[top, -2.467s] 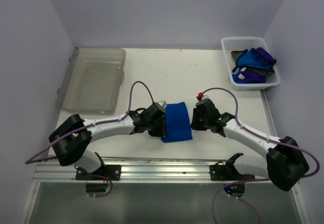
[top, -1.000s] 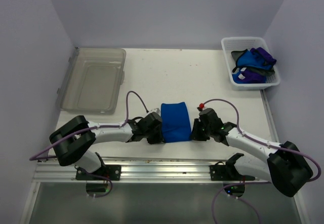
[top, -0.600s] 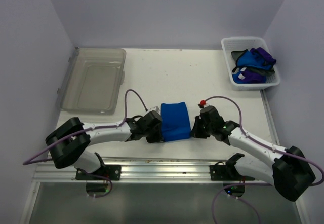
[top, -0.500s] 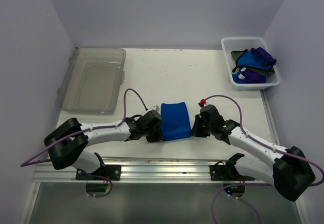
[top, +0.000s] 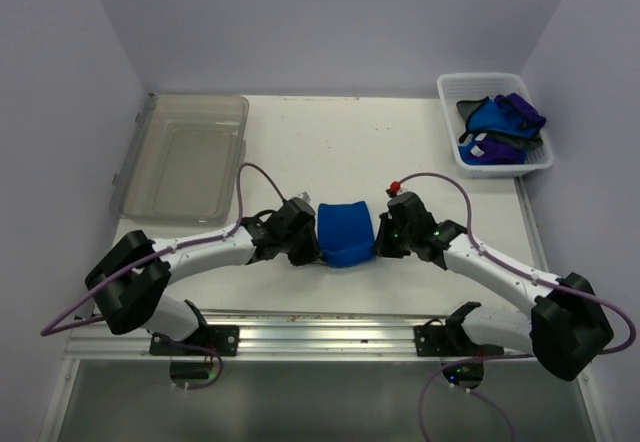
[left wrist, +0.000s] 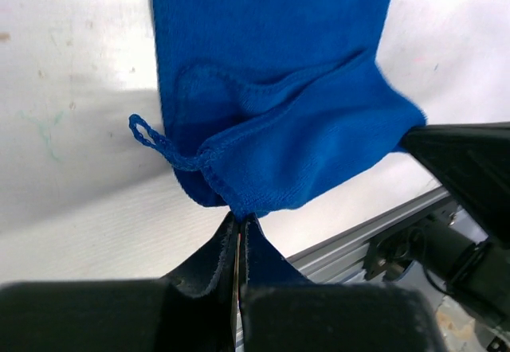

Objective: Roll the towels
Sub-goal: Roll the towel

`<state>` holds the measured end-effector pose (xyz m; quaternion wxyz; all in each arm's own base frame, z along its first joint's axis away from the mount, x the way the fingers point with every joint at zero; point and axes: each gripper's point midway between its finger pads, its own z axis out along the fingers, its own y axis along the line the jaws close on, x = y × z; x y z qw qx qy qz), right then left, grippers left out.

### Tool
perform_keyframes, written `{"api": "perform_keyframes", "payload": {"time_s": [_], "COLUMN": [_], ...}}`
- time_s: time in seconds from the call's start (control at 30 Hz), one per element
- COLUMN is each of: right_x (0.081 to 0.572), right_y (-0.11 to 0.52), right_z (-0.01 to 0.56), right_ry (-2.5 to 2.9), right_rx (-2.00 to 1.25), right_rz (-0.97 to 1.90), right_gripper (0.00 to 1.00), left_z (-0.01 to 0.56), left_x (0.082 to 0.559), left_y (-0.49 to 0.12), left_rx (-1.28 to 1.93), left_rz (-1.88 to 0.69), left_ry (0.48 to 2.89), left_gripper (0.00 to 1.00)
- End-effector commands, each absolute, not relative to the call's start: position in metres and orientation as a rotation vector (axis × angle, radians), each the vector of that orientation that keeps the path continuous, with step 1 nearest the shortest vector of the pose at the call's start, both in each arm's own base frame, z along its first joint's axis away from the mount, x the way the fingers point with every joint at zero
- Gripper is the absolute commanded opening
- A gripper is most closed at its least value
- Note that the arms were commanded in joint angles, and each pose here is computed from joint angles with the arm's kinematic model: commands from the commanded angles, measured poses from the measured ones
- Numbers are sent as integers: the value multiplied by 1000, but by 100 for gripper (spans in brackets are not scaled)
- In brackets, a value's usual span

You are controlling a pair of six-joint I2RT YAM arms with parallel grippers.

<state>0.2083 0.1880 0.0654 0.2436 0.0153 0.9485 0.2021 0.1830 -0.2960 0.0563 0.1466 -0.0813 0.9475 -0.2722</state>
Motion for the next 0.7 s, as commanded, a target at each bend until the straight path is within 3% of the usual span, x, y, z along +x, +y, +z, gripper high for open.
{"api": "perform_keyframes", "payload": {"time_s": [0.0, 0.67], "right_x": [228, 275], "right_y": [191, 188], "right_z": [77, 42], "right_ry": [2549, 2587], "right_rx": [27, 92], "right_rz": [508, 333], "right_gripper": [0, 0], "left_z": [72, 38], "left_x": [202, 249], "left_y": [-305, -289], "left_rx": [-261, -302], "left_rz": [-838, -623], "left_ry": [2709, 2746], "left_gripper": [0, 0]}}
